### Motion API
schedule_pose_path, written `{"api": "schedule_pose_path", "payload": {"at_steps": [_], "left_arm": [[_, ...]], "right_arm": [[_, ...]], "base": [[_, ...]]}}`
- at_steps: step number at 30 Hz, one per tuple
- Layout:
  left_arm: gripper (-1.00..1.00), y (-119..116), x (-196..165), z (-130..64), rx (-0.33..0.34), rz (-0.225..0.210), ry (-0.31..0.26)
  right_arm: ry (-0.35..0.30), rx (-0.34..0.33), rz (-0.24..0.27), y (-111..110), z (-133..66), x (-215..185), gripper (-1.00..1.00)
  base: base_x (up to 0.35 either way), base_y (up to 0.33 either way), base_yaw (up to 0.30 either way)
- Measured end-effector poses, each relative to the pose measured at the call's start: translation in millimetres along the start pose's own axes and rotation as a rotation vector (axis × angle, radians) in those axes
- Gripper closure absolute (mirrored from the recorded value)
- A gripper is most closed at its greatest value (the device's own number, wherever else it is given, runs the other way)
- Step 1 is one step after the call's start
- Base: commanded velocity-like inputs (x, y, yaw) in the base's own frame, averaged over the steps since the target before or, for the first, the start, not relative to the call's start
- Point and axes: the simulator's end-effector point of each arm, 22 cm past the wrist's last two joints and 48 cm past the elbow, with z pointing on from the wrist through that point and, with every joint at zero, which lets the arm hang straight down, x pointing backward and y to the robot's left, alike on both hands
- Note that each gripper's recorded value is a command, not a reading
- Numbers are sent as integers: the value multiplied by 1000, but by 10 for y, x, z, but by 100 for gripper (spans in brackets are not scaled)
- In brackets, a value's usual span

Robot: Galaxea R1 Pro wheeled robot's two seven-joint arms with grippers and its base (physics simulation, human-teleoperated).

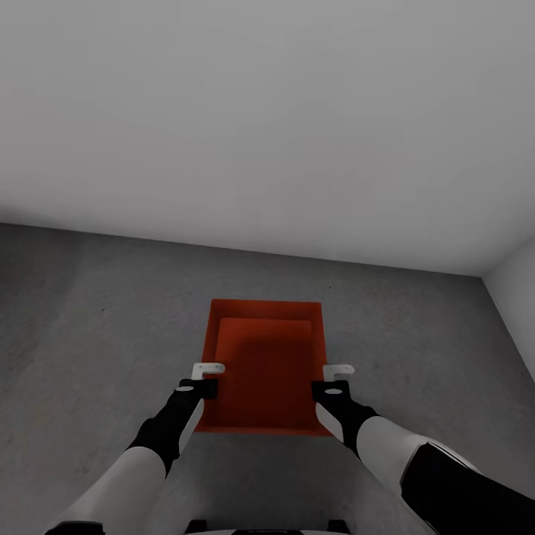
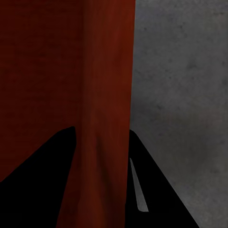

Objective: Move the two storage containers from the living room to the garage. In the garage, place one container on the floor and stack the other container on top of it (either order is fine).

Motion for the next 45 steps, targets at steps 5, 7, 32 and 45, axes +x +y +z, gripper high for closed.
{"api": "schedule_pose_path", "payload": {"at_steps": [5,7,32,45], "left_arm": [[100,-3,4,49,0,0,0],[100,-5,5,69,0,0,0],[100,-23,49,340,0,0,-1],[100,-30,73,446,0,0,-2]], "right_arm": [[0,0,0,9,48,4,100],[0,0,0,13,68,6,100],[-1,0,0,65,335,51,100],[-1,0,0,86,439,76,100]], "base": [[0,0,0],[0,0,0],[0,0,0],[0,0,0]]}}
